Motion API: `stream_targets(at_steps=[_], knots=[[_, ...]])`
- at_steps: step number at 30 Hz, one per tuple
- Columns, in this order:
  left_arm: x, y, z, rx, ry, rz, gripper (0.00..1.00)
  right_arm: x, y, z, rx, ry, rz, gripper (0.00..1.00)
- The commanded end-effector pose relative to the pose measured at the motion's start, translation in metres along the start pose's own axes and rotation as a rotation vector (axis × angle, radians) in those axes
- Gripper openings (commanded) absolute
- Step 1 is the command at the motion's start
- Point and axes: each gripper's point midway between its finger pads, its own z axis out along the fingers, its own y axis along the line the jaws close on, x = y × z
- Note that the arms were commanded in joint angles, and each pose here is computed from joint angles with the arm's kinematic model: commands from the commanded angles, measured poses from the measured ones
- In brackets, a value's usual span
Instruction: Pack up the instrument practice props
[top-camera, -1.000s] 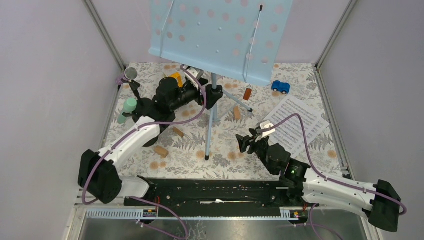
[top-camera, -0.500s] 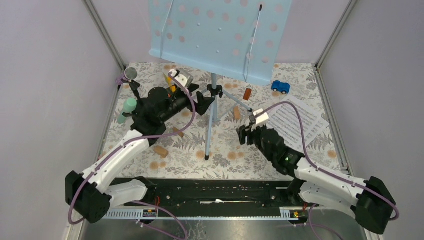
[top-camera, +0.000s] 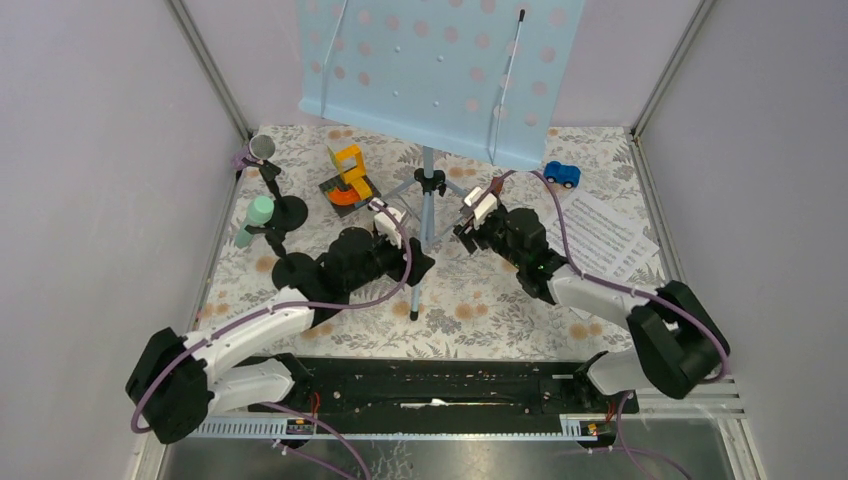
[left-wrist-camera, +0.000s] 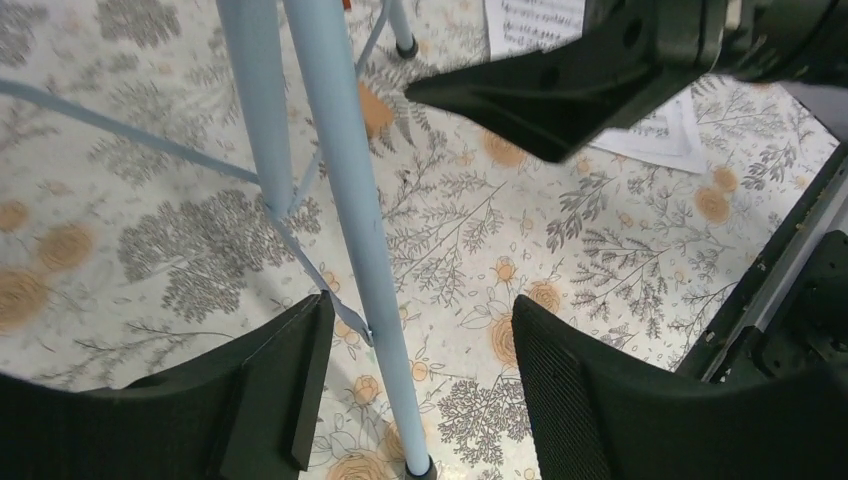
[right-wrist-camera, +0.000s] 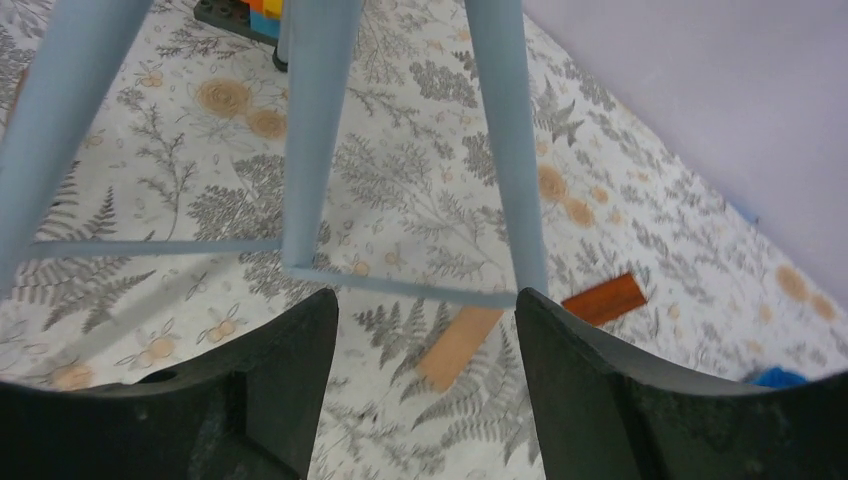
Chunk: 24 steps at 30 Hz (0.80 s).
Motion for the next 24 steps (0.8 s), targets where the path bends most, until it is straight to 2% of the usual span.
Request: stream_targets(at_steps=[1,6,10,16,19,20,24], knots=[[-0.009,-0.001,0.018,-0.002,-0.064,0.011,0.66,-0.06,-0.027,0.027,0.017,-0.202,-0.154,0.71],[-0.008,0.008,0.026,-0.047,-0.107,0.042,0.59,-0.057,-0.034,0.052,0.018,-0.218,-0.166,0.64],[-0.01,0.018,0.03,-0.093,-0.132,0.051,0.47,-0.057,-0.035,0.065,-0.008,-0.243,-0.137,0.56],[0.003,0.022,0.041,-0.098,-0.115,0.061,0.25,-0.062,-0.022,0.066,-0.089,-0.29,-0.092,0.34],[0.011,0.025,0.048,-0.102,-0.079,0.07,0.17,-0.068,-0.011,0.059,-0.138,-0.314,-0.036,0.07],[0.013,0.025,0.05,-0.101,-0.069,0.073,0.14,-0.07,-0.009,0.056,-0.146,-0.326,-0.009,0.02],[0.018,0.024,0.054,-0.096,-0.052,0.075,0.03,-0.087,0.0,0.036,-0.183,-0.426,0.056,0.0]])
